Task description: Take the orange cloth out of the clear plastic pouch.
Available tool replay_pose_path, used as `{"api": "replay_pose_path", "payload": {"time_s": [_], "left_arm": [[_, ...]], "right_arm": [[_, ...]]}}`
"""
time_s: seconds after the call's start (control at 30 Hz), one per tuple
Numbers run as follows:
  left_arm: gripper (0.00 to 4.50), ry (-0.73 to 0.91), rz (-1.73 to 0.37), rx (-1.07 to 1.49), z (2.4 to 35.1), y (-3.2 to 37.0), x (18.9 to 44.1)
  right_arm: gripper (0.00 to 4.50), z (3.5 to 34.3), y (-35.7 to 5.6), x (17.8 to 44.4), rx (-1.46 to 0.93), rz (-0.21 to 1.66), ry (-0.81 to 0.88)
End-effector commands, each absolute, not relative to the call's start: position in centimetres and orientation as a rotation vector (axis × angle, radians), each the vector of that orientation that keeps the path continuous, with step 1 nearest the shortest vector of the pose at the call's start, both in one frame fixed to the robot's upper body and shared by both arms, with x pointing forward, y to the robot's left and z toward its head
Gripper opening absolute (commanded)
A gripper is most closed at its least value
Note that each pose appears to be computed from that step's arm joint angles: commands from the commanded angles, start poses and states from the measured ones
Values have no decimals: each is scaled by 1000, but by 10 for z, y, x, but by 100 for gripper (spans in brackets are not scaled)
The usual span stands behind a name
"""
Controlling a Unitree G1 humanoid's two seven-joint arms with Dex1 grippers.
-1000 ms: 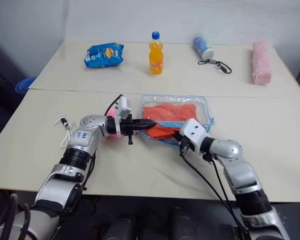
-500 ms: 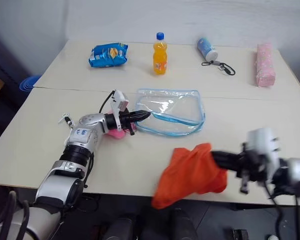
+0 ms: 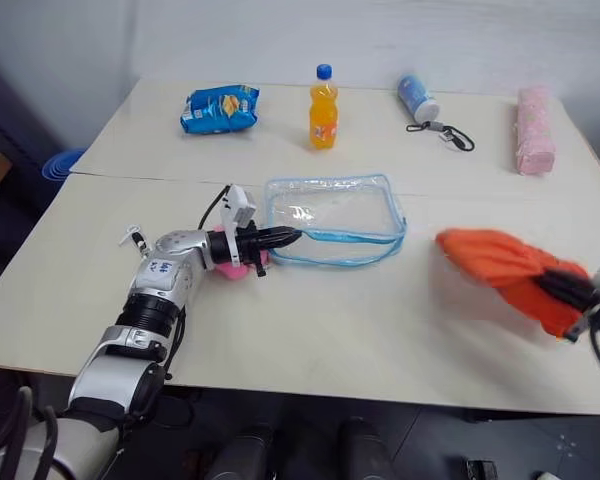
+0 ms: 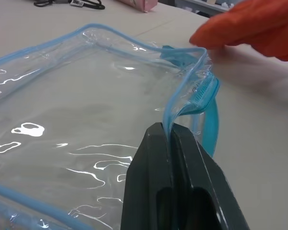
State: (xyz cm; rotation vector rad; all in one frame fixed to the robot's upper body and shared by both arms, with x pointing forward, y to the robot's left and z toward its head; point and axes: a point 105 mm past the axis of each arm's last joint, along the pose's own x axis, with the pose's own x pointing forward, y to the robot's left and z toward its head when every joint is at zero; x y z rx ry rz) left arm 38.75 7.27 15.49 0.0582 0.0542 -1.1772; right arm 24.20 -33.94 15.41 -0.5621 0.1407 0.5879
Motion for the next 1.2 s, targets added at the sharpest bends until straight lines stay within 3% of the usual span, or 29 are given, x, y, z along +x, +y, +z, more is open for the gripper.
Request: {"api": "replay_pose_path", "payload": {"time_s": [0.03,0.17,0.33,0.53,0.67,0.73,0.83,0.93,1.03,1.2], "left_arm": [[0,14,-1223,103,166,72,380],[0,37,-1254,144,161,79,371],[0,109,-1321,208,149,98,355],[160,237,-1381,257,136,125,330],[285,81,-1319,334,151,162,320],[336,27,-1291,351,159,180,311],[336,100,-1294,419,146,207,287],[336,181,-1274,457,126,225,259],[336,217,-1194,491,109,235,244],[336,99,-978,406,119,238,254]], "right_arm": [[3,131,-344,234,-609,606,186],[3,106,-357,219,-565,609,267],[132,114,-357,204,-540,656,276],[337,137,-346,189,-461,699,256],[450,160,-297,178,-410,828,183],[450,170,-269,181,-364,875,125],[450,169,-228,187,-321,977,58],[450,149,-201,192,-306,1053,54],[450,131,-196,202,-331,1043,37],[450,111,-211,212,-427,979,39]]}}
